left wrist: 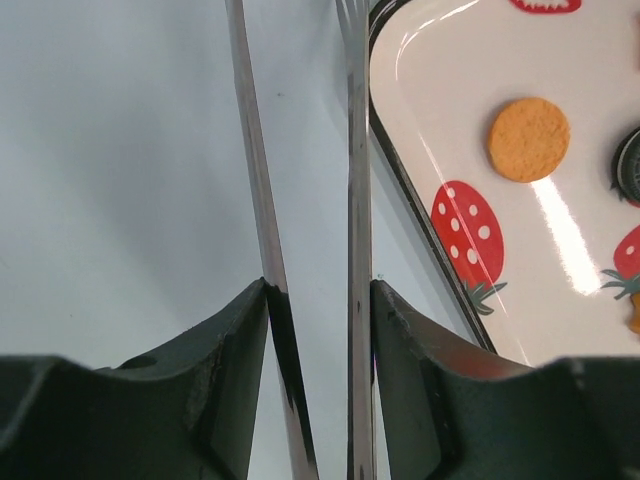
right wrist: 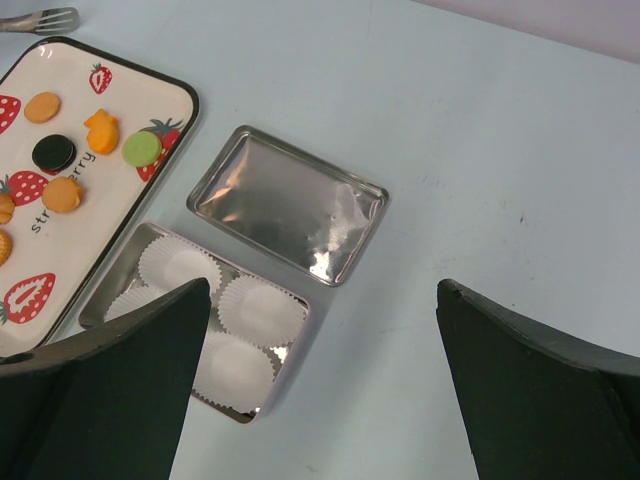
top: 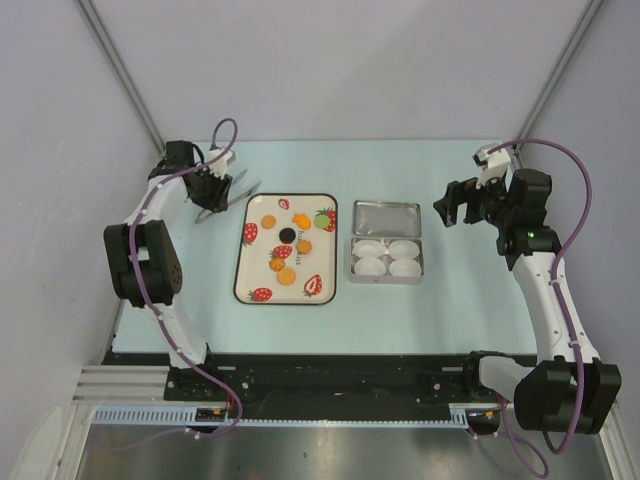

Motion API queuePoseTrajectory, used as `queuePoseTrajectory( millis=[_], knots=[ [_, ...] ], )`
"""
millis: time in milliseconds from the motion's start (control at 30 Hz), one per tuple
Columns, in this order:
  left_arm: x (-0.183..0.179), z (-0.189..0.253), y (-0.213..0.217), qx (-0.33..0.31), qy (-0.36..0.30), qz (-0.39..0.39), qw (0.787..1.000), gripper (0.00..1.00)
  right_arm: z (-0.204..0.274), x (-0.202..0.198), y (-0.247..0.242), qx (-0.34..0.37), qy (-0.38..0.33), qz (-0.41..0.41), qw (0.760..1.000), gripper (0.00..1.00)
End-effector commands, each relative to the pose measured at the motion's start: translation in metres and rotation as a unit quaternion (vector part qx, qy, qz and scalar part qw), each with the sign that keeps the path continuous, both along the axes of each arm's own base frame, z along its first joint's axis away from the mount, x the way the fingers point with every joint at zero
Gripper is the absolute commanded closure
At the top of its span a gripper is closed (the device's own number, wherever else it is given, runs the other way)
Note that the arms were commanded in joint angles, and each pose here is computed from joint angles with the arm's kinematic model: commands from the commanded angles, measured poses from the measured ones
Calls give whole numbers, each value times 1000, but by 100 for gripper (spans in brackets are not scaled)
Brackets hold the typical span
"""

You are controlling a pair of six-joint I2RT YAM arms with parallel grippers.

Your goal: Pack the cookies

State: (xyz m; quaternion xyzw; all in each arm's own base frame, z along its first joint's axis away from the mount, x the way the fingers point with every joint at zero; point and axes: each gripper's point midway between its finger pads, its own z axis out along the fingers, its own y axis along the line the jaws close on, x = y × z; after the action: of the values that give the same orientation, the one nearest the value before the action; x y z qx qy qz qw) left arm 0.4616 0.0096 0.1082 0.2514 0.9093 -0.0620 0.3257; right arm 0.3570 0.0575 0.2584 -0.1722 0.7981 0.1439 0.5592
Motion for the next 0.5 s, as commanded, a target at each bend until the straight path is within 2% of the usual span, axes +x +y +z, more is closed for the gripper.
queuePoseTrajectory(
  millis=[0,467],
  knots=[
    [-1,-2,7,20,-14,17,1000,51,13,-2,2,-5,-26,6,1000,0],
    [-8,-57,36,69,38,56,995,50,11,-1,2,-6,-22,7,1000,0]
  ],
)
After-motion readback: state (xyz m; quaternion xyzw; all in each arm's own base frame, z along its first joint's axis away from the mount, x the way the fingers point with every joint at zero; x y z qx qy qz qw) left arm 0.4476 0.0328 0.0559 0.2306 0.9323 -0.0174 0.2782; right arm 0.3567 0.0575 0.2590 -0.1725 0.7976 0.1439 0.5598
